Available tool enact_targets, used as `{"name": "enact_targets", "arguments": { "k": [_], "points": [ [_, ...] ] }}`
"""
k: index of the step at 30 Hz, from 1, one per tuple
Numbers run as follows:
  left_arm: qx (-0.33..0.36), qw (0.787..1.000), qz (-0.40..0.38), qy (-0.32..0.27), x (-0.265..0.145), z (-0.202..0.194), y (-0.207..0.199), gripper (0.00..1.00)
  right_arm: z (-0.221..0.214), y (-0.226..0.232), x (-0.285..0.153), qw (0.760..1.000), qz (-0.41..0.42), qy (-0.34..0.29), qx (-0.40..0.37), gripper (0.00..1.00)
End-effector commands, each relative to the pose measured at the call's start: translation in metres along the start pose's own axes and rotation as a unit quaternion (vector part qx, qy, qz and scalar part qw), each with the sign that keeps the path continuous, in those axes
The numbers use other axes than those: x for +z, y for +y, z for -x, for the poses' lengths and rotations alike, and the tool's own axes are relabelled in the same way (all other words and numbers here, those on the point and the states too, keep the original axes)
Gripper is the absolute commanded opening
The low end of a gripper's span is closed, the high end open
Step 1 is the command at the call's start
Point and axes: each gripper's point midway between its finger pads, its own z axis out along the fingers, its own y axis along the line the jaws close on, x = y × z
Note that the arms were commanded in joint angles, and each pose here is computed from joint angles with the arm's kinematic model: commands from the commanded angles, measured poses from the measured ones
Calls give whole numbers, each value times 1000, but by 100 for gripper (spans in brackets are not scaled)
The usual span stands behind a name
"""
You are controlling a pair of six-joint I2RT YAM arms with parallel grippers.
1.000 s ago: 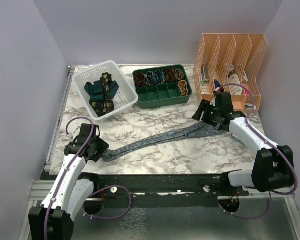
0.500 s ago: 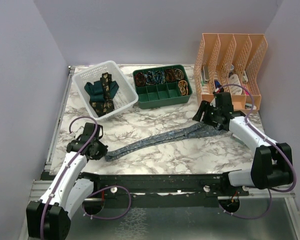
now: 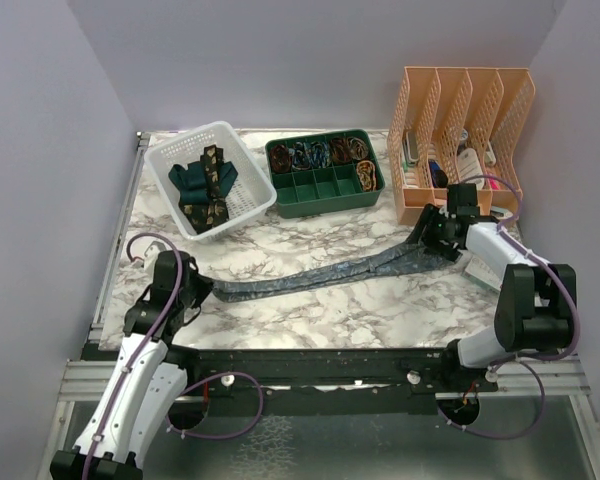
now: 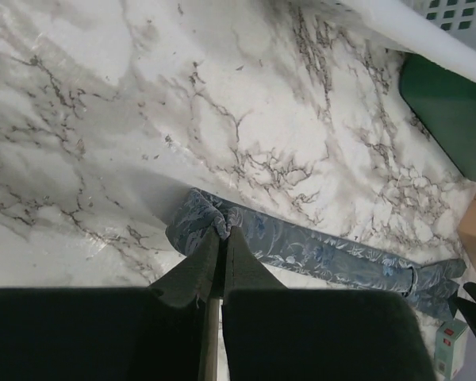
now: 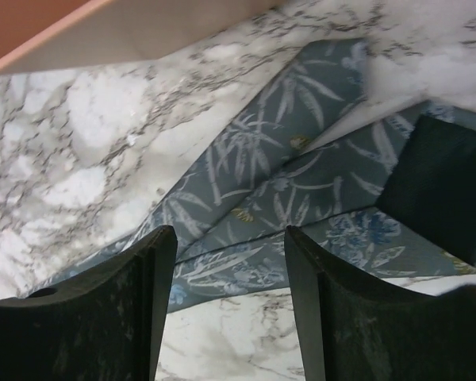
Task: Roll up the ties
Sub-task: Flatten out the tie at the center of the board.
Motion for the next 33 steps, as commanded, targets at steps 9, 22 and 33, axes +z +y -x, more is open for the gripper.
{"name": "enact_targets", "arguments": {
  "k": [9,22,33],
  "points": [
    [93,987,-65,-117,13,46,-32,0,48,-29,19,986,-71,-122,87,51],
    [112,975,-135,-134,37,41,-49,0,21,-57,25,985,-119,-107,63,47],
    [121,979,-106,-124,47,37,-35,0,33,-35,32,991,-58,-115,23,46]
  ]
}}
